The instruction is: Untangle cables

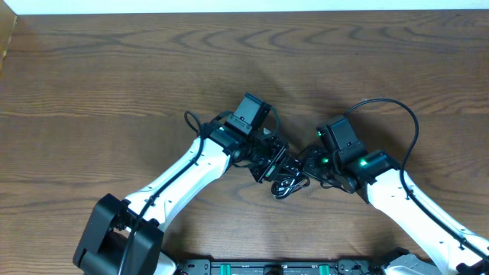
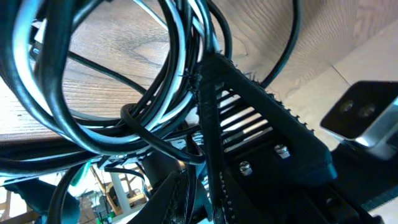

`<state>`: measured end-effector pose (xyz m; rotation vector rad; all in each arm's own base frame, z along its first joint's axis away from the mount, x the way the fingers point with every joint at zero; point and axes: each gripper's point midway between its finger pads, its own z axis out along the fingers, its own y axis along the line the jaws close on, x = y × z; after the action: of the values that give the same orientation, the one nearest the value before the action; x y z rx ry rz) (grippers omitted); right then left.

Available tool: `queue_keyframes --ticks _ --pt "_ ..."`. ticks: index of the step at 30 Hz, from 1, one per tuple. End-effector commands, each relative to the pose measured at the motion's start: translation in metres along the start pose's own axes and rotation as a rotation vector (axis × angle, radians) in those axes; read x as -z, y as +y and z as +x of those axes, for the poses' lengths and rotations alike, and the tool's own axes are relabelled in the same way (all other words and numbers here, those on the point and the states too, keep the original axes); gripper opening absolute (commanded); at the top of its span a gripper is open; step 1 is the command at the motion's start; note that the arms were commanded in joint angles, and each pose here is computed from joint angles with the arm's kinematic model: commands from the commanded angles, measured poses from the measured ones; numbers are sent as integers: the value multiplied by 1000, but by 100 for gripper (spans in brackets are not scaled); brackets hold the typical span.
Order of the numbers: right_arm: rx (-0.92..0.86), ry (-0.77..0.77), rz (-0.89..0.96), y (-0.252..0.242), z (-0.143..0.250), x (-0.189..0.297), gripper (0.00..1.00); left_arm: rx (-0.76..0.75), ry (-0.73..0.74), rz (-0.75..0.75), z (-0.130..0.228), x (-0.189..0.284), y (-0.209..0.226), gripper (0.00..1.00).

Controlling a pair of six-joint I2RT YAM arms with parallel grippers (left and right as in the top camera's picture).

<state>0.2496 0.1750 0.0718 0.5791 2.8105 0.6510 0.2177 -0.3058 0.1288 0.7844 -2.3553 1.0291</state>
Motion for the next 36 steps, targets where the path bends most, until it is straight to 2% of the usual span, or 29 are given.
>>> queue_keyframes --ticks 1,12,23,36 --pt "11 -14 7 1 -2 0 3 -9 -46 6 2 2 -8 19" --pt "22 -13 8 1 -2 0 3 36 -158 -19 -17 1 -2 19" --pt "22 -13 8 1 -2 0 3 101 -158 -34 -20 -3 4 27" --pt "23 -13 8 1 -2 0 4 167 -165 -30 -21 -3 4 27"
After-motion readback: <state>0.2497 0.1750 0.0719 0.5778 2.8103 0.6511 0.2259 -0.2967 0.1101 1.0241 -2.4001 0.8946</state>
